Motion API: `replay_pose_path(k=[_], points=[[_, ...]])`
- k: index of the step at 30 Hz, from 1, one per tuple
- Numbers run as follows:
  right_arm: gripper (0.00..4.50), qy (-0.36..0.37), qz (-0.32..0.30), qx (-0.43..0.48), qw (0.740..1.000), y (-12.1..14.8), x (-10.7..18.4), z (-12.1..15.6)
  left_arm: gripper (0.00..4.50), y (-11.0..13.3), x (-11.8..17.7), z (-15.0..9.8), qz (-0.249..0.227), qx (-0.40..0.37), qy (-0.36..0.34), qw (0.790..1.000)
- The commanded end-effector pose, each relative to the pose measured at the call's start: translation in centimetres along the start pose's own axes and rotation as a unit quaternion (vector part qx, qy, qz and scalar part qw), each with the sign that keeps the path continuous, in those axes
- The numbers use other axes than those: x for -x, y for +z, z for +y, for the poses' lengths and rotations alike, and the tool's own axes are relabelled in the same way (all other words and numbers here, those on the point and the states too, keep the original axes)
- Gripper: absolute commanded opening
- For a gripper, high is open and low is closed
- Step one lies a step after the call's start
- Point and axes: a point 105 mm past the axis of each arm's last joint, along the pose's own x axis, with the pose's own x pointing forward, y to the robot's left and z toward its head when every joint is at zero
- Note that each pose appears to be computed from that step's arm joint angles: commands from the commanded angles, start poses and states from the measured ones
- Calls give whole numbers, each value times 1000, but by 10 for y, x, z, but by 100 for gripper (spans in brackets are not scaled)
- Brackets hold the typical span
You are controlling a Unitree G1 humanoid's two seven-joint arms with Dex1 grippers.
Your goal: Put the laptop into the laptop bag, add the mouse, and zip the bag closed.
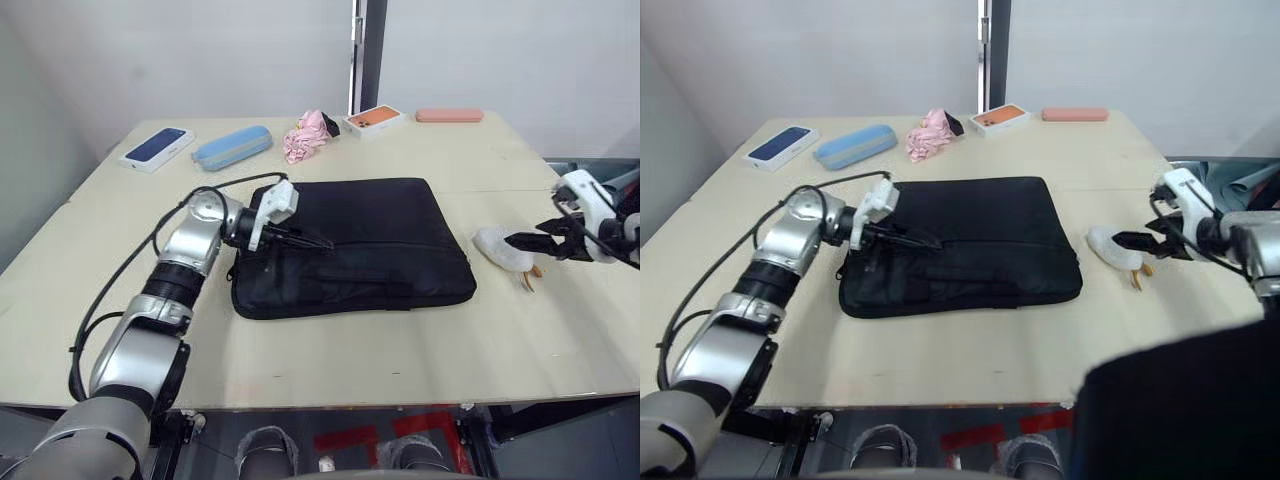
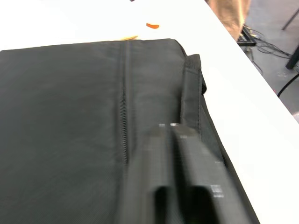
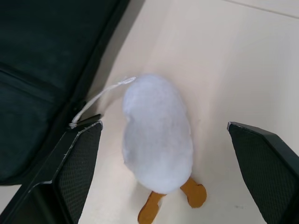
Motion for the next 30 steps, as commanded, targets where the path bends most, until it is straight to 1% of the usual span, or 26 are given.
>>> replay_pose_path(k=[1,2,4,8,10,12,15,17,19,21,24,26,30], points=[[450,8,-47,18,999,25,26,2,192,17,27,-2,-13,-1,19,1000],[450,10,-50,19,999,26,28,2,227,18,31,-3,-13,4,22,1000],[450,31,-55,17,998,23,40,4,301,20,52,-2,-5,13,52,999],[450,113,-50,21,992,11,64,27,443,28,103,-7,3,40,128,991],[450,124,-50,23,991,7,70,31,449,28,124,-15,16,60,157,986],[450,114,-58,16,992,6,74,28,449,22,145,-24,49,77,192,977],[450,125,-68,10,990,8,77,32,449,19,164,-39,76,87,214,970],[450,125,-69,8,990,7,78,32,449,18,178,-43,86,92,245,961],[450,124,-69,8,990,5,79,31,449,13,187,-48,97,113,258,955],[450,121,-73,9,990,4,81,28,449,16,199,-52,79,133,284,946],[450,115,-81,11,990,5,81,25,449,22,210,-51,43,145,313,938],[450,115,-84,11,990,4,81,25,449,21,212,-53,36,148,317,936],[450,113,-88,9,990,2,81,23,449,10,216,-56,48,164,326,930]])
